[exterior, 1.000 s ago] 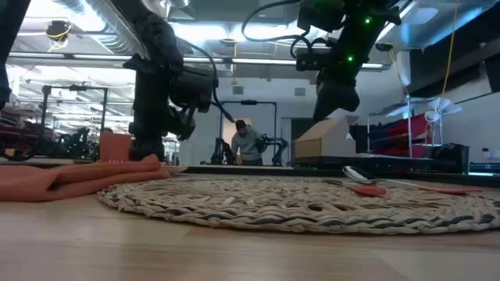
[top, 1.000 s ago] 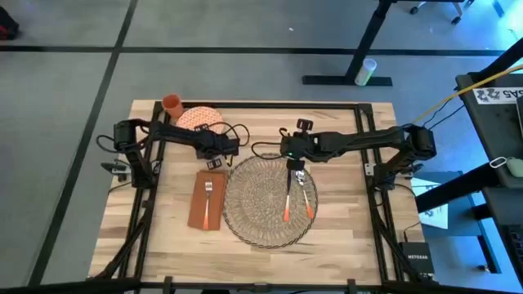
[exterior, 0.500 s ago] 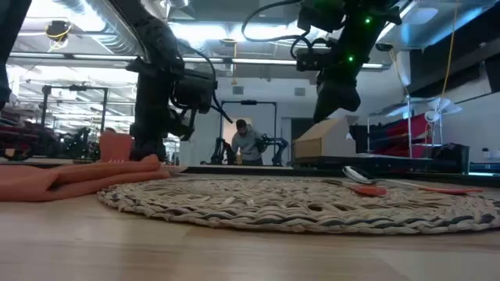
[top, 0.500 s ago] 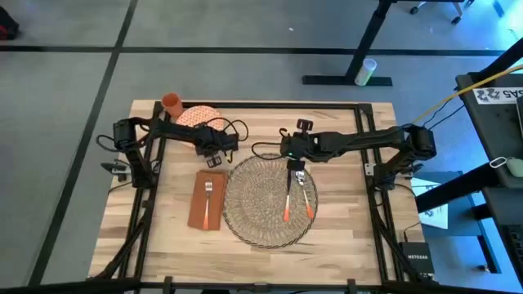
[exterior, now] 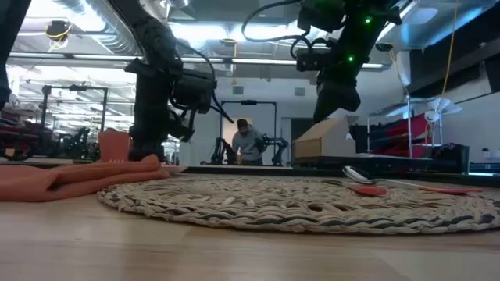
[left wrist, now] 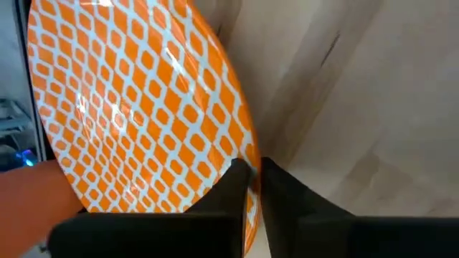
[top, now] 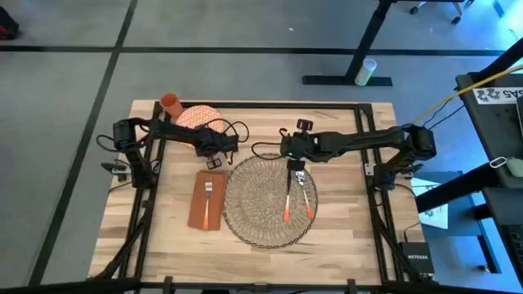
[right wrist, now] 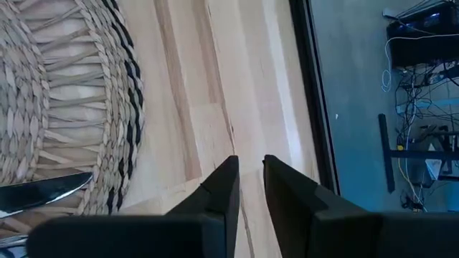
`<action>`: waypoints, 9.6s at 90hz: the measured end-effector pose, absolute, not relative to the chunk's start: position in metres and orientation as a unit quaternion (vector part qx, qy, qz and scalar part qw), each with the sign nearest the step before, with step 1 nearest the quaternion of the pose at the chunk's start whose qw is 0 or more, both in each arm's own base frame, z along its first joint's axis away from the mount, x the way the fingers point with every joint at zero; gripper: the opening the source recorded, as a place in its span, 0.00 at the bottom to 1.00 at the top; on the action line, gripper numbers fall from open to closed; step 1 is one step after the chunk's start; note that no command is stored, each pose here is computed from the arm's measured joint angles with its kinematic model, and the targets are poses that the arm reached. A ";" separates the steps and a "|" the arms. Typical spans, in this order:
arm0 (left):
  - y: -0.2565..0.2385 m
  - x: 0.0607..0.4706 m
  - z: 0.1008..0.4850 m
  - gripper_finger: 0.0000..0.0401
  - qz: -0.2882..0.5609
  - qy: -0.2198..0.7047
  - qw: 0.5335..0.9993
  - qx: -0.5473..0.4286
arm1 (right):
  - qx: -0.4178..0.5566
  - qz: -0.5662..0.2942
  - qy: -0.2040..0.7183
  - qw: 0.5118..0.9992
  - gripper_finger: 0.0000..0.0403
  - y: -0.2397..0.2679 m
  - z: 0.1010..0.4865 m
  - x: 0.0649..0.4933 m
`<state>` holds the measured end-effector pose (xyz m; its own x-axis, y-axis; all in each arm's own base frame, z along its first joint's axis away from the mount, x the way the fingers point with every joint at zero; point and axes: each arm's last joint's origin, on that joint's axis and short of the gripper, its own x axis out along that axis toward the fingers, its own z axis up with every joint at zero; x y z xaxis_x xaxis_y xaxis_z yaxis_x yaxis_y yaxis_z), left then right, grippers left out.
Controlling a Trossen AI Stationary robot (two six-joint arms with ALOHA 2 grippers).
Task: Set table place
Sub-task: Put the orange plate to the left of the orange table knife on the brown table mat, then adjust the brown table mat
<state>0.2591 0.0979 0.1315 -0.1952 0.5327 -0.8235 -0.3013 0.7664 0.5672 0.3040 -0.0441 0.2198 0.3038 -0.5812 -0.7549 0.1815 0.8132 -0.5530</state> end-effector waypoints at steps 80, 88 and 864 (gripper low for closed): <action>0.002 0.298 0.198 0.00 0.297 0.622 0.702 0.178 | -0.184 -0.271 0.492 0.807 0.01 -0.040 0.286 0.248; -0.003 0.302 0.206 0.00 0.291 0.613 0.711 0.182 | -0.180 -0.275 0.482 0.812 0.01 -0.039 0.296 0.235; -0.123 0.302 0.130 0.00 0.010 0.475 0.874 -0.103 | 0.014 0.162 0.616 0.771 0.00 0.120 0.145 0.200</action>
<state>0.3016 -0.1229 0.1296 0.5484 -0.0797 -0.8324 -0.1156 0.9787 -0.1698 0.1997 0.1205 0.1446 0.1883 0.2676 -0.9450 -0.2331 0.9468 0.2217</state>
